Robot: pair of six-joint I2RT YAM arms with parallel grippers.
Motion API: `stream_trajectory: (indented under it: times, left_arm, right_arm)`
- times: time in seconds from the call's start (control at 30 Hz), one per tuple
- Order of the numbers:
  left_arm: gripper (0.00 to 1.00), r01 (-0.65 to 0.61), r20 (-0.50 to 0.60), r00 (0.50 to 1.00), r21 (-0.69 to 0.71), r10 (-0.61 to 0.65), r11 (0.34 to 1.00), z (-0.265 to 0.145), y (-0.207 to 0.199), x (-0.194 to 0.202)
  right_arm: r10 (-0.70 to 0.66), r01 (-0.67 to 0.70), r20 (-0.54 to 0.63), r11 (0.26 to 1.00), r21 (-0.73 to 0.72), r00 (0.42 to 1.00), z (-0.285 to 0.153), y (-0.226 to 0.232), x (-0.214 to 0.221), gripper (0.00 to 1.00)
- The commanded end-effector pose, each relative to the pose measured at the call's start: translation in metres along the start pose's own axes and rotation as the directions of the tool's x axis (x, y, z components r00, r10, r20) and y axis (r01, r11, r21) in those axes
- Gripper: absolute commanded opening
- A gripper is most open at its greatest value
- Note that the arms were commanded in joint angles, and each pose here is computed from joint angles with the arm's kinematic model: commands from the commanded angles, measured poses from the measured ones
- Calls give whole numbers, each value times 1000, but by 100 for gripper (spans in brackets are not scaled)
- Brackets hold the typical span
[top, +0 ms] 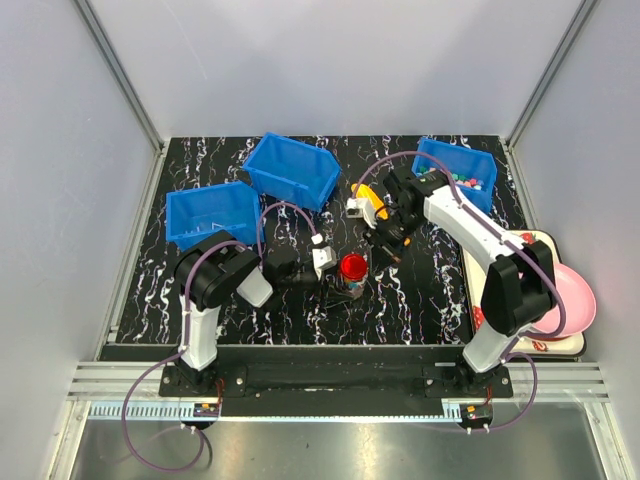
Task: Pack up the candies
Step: Screw the bottle lid onto the packing bottle.
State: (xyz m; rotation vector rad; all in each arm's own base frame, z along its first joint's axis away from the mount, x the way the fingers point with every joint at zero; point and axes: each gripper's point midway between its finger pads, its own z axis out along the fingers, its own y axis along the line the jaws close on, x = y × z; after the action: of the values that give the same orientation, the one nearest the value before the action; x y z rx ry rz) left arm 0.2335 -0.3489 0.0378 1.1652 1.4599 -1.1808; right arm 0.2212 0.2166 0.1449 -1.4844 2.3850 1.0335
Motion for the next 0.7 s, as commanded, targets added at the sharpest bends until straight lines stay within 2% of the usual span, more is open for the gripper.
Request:
stream_trajectory:
  times: [0.0, 0.2, 0.3, 0.43, 0.67]
  left_arm:
    - [0, -175, 170, 969, -32, 178, 984, 4, 9, -59]
    - [0, -176, 168, 969, -32, 179, 984, 4, 9, -58]
    - [0, -177, 168, 969, -34, 180, 984, 4, 9, -58]
    - [0, -177, 168, 969, -35, 180, 984, 4, 9, -59]
    - [0, -176, 169, 969, -37, 180, 984, 4, 10, -60]
  right_arm:
    - [-54, 50, 70, 997, 64, 996, -22, 7, -26, 9]
    - [-84, 80, 138, 996, 31, 987, -20, -6, -67, 16]
    - [-87, 88, 132, 996, -1, 987, -9, -13, -80, 17]
    - [-90, 96, 86, 993, -71, 992, 18, -12, -84, 18]
    - [-95, 100, 56, 991, -92, 994, 30, -14, -80, 17]
